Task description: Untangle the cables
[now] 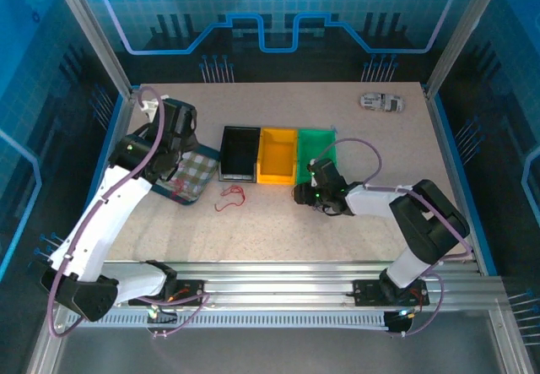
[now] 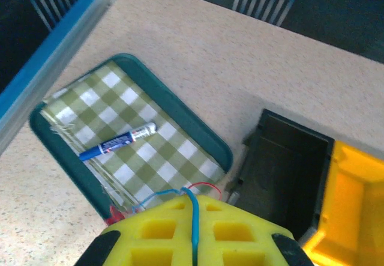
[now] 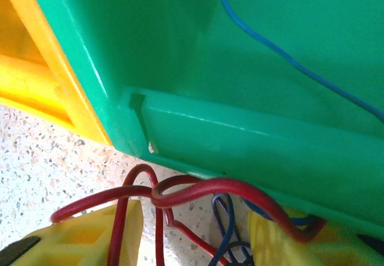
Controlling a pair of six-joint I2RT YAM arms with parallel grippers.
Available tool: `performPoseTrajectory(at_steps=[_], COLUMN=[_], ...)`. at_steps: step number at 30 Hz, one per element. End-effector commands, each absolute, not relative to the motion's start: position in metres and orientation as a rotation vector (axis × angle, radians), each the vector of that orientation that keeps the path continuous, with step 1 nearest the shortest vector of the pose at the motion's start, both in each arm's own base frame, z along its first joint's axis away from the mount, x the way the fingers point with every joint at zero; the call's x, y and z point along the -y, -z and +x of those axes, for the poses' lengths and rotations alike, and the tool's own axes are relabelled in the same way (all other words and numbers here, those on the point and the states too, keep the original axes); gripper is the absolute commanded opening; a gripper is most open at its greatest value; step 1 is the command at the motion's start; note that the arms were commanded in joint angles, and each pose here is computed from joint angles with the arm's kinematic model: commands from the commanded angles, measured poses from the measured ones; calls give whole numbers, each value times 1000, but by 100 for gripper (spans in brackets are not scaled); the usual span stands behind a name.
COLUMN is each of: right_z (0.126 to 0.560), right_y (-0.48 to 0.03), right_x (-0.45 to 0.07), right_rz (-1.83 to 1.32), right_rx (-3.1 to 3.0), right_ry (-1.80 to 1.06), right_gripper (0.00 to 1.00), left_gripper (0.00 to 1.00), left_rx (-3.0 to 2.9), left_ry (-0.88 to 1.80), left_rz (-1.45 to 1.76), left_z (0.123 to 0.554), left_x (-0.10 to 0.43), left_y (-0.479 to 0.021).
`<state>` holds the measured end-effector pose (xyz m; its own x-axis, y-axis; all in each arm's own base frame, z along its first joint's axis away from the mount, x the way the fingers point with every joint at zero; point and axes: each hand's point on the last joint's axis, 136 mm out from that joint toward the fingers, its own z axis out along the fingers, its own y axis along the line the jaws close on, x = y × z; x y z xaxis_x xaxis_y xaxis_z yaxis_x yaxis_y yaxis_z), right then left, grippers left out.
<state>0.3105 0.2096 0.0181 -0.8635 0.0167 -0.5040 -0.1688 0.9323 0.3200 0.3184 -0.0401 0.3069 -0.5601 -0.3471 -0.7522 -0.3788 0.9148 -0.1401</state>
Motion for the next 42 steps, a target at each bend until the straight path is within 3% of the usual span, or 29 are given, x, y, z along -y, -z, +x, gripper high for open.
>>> performPoseTrajectory(at_steps=[1, 6, 16, 22, 29, 36, 42], right_z=[266, 281, 314, 345, 381, 375, 349], right_y=[39, 33, 17, 6, -11, -20, -65], right_x=[-162, -183, -212, -224, -239, -245, -238], right_rz=[-110, -220, -329, -329, -287, -310, -356], right_rx=[-2844, -2806, -2735, -2682, -2625, -2601, -2448], right_ry=[-247, -343, -441, -462, -523, -532, -479], right_gripper=[51, 51, 51, 52, 52, 53, 67], left_gripper=[0, 0, 0, 0, 0, 0, 0], left_rx=[-2257, -2351, -2445, -2482, -2536, -2522, -2457], left_ry=[169, 385, 543, 737, 736, 725, 779], left_rz=[-284, -79, -136, 51, 128, 123, 156], left_z=[319, 307, 306, 294, 288, 291, 293], left_x=[84, 125, 149, 199, 217, 217, 226], left_y=[-317, -304, -253, -221, -179, -161, -176])
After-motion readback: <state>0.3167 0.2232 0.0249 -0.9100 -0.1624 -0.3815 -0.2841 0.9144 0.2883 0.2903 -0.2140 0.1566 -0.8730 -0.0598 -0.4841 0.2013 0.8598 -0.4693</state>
